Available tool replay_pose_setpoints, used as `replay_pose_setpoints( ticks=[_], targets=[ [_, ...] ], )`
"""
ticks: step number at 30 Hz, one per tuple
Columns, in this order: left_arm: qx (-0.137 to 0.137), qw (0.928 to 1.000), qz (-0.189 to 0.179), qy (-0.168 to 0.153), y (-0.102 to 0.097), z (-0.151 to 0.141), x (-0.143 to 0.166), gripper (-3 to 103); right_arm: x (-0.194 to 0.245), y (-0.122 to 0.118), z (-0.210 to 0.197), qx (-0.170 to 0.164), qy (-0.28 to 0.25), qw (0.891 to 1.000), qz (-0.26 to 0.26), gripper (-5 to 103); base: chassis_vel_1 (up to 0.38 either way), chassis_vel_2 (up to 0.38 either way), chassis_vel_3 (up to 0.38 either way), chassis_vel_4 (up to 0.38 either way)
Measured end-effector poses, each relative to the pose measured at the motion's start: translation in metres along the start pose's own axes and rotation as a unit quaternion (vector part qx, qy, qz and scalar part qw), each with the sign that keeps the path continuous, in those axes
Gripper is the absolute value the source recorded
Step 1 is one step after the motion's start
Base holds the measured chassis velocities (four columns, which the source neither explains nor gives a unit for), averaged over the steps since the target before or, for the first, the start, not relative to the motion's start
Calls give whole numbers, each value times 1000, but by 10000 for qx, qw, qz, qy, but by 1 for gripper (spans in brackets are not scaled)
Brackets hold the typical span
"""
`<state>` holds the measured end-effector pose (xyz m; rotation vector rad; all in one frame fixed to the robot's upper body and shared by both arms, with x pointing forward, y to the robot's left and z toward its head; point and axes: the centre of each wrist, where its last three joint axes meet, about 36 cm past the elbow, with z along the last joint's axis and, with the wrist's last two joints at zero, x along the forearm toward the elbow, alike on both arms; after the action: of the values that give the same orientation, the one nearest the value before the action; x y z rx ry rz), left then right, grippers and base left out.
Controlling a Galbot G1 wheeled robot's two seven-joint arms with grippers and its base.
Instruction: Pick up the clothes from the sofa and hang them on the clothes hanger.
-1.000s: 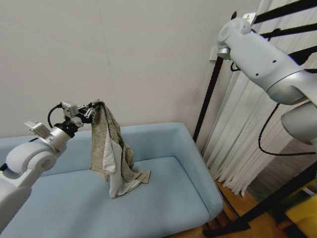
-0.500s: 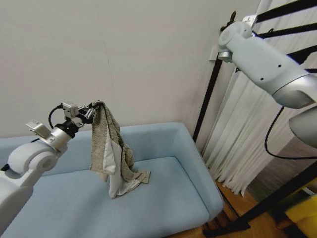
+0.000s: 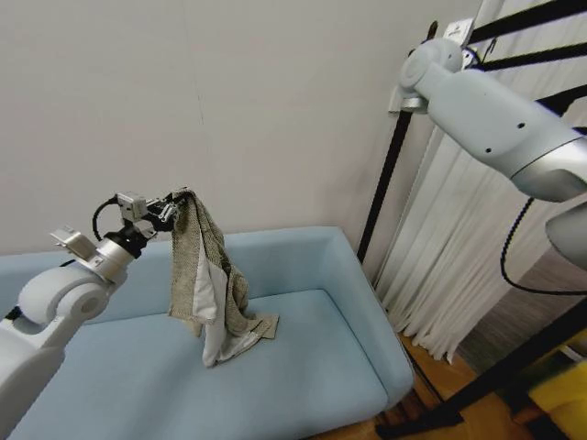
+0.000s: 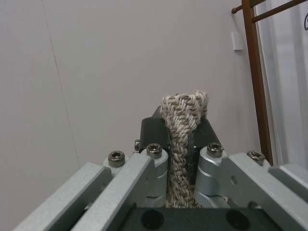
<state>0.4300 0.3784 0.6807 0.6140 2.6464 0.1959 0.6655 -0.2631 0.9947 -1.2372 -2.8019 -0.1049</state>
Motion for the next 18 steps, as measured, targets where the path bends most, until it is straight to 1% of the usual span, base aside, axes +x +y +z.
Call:
replay_pose_setpoints(
  ticks=[2,3,6,7,8,10,11,13,15,16,17,18],
  targets=[
    [-21,10000,-3,-20,1,-3,-1,7,1,-8,13,127,6,9998,-141,2,0,0,0,0],
    [-21,10000,-3,-20,1,-3,-1,7,1,-8,13,127,6,9998,-141,2,0,0,0,0],
    [-43,10000,-3,-29,2,-5,-2,7,4,-20,36,282,3,9991,-308,2,0,0,0,0],
    [-43,10000,-3,-29,2,-5,-2,7,4,-20,36,282,3,9991,-308,2,0,0,0,0],
    [-49,10000,-6,-26,2,-6,-2,7,6,-24,41,299,2,9988,-384,2,0,0,0,0],
    [-38,10000,-20,-14,4,-7,-2,7,16,-41,62,382,-12,9967,-710,2,0,0,0,0],
    [-38,10000,-20,-14,4,-7,-2,7,16,-41,62,382,-12,9967,-710,2,0,0,0,0],
    [-1,10000,-43,15,7,-10,-2,7,30,-62,88,523,-82,9906,-1261,2,0,0,0,0],
    [8,10000,-52,46,13,-15,-2,7,52,-83,117,770,-197,9760,-2026,2,0,0,0,0],
    [3,10000,-57,72,17,-18,-2,7,63,-97,129,867,-278,9655,-2441,2,0,0,0,0],
    [3,10000,-57,72,17,-18,-2,7,63,-97,129,867,-278,9655,-2441,2,0,0,0,0],
    [6,9999,-40,93,21,-21,-2,7,72,-109,136,929,-349,9563,-2750,2,0,0,0,0]
  ],
)
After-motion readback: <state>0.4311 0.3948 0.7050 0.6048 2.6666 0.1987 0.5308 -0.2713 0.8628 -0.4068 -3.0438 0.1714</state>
